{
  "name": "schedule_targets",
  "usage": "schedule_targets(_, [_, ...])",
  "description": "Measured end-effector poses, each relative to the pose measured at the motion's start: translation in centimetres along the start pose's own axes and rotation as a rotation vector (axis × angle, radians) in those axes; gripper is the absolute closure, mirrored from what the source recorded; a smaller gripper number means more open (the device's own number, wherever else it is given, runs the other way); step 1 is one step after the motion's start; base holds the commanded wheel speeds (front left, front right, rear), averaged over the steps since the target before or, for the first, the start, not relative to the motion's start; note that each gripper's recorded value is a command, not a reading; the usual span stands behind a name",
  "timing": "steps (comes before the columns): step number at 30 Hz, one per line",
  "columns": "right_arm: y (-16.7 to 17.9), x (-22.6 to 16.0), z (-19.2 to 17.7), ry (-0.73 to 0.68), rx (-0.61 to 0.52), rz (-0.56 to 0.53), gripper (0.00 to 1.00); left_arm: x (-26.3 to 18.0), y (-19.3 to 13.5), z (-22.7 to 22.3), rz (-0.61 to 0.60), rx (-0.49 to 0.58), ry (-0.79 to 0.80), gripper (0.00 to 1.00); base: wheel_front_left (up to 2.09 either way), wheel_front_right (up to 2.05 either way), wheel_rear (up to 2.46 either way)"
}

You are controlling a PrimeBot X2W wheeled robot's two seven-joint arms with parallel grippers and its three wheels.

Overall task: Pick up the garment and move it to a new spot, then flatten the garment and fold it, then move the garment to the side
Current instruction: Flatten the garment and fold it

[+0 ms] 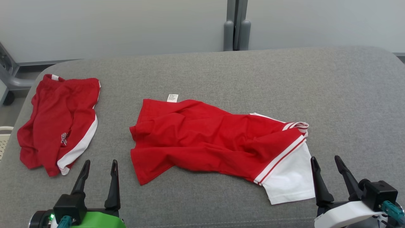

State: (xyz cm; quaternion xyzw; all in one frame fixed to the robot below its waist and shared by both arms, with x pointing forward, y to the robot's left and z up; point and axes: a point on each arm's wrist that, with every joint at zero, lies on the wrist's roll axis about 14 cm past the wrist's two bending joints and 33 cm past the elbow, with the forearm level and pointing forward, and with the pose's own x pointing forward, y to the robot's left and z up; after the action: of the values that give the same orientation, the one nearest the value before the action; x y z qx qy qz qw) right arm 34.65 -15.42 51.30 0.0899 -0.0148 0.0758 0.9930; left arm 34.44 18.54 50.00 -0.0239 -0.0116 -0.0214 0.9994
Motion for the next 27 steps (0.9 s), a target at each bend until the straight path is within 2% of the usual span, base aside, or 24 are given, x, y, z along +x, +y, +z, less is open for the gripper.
schedule_targets(6, [0.2,0.2,-0.3,0.013,0.003,0.005,0.00,0.1,0.0,-0.2,-0.005,0.001,0.007,0.00,0.00,0.00,0.00])
schedule_targets(12, [-0.5,0.1,-1.7,0.086,0.013,-0.013,0.00,0.3,-1.0,-1.1,-0.044,-0.032,0.061,0.00,0.00,0.00,0.00])
schedule_targets(22, [-2.7,-1.3,-7.0,0.316,0.031,-0.070,0.00,-0.4,-3.9,-7.6,-0.170,-0.106,0.379,0.00,0.00,0.00,0.00])
schedule_targets(27, [-4.0,-1.6,-8.9,0.384,0.042,-0.100,0.00,0.1,-4.2,-9.9,-0.202,-0.116,0.466,0.00,0.00,0.00,0.00])
